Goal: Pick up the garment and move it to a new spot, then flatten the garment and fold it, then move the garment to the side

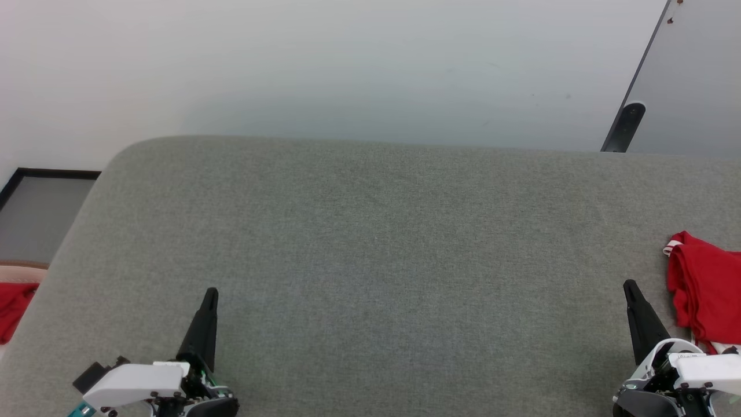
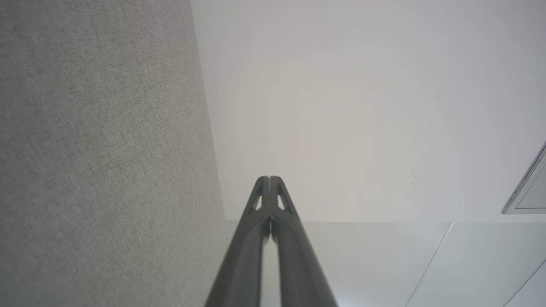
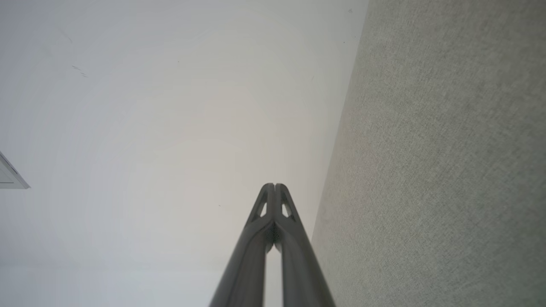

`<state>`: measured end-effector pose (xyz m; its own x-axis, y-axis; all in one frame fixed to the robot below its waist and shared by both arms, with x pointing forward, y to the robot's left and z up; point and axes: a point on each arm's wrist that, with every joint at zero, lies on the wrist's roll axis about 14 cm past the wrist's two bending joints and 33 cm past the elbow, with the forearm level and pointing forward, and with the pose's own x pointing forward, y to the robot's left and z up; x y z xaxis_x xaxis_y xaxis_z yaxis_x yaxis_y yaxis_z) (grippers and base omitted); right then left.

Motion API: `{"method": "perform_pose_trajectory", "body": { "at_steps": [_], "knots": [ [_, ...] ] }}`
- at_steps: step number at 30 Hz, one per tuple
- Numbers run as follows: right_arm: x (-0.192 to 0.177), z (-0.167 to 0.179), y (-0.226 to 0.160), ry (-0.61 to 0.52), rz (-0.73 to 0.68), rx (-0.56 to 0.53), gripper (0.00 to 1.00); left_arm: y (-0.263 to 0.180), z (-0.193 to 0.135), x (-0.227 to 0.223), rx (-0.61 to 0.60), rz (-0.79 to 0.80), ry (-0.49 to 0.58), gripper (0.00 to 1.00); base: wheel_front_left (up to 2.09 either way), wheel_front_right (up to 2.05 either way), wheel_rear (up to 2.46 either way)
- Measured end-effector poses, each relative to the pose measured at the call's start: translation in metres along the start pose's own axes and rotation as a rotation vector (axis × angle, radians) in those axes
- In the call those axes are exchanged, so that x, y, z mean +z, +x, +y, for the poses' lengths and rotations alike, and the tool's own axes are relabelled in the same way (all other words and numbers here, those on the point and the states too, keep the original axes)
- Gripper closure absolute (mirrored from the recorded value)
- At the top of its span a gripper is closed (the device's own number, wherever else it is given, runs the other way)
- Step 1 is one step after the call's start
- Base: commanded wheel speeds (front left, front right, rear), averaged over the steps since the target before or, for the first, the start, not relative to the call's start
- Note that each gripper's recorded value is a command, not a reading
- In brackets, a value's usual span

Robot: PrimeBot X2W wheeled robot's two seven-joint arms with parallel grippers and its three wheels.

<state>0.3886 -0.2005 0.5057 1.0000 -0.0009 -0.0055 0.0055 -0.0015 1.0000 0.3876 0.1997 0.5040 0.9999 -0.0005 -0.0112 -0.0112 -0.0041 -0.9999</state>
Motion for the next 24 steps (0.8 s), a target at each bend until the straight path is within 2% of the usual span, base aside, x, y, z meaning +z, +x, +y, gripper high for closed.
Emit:
{"method": "perform_pose_trajectory", "body": {
  "at_steps": [24],
  "knots": [
    [0.0,0.0,0.0,0.0,0.0,0.0,1.0,0.0,0.0,-0.0001,0.0,0.0,0.0,1.0,0.0,0.0,0.0]
  ]
}}
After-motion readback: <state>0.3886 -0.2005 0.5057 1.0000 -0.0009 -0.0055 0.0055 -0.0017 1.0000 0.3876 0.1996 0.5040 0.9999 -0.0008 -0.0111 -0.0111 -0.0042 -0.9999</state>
